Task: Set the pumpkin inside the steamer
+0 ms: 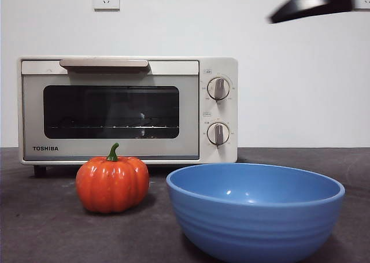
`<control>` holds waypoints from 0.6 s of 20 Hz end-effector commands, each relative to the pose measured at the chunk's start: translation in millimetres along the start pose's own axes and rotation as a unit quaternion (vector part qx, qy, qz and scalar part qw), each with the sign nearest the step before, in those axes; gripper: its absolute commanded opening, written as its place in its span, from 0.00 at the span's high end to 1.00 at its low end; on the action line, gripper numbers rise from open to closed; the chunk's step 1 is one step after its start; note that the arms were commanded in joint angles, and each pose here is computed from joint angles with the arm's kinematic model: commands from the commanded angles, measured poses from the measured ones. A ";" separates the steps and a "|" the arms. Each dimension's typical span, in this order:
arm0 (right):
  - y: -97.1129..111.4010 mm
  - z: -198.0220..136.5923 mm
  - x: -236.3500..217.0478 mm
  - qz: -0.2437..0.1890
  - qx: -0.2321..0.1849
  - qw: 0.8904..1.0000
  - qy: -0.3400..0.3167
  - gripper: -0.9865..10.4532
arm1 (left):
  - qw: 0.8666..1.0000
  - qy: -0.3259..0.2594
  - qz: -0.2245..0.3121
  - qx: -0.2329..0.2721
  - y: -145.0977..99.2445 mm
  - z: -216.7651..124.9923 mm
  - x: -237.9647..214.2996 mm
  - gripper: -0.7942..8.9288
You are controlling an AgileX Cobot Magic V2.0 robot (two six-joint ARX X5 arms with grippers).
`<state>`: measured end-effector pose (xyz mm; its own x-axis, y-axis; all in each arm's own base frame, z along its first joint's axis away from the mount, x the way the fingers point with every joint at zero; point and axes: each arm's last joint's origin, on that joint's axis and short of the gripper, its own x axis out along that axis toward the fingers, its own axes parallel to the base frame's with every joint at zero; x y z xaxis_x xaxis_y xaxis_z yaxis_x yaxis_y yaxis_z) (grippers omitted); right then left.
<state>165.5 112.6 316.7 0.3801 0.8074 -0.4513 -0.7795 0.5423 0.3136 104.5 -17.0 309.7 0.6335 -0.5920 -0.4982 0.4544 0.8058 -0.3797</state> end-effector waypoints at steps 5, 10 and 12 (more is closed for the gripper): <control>17.5 47.5 73.6 0.027 -0.043 0.998 0.045 0.47 | 1.000 -0.008 -0.004 0.013 -2.7 4.9 -2.9 0.90; 23.8 61.7 132.1 0.018 -0.075 0.994 0.083 0.47 | 1.000 -0.008 -0.004 0.013 -2.7 4.8 -2.9 0.90; 23.4 56.6 154.1 0.005 -0.084 0.991 0.104 0.47 | 1.000 -0.008 -0.004 0.013 -2.7 4.8 -2.9 0.90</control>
<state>233.2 257.2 300.6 0.2778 0.7331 -0.6209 -0.8478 0.4910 0.2004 104.5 -17.0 309.7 0.6337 -0.5917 -0.4983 0.4541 0.8060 -0.3796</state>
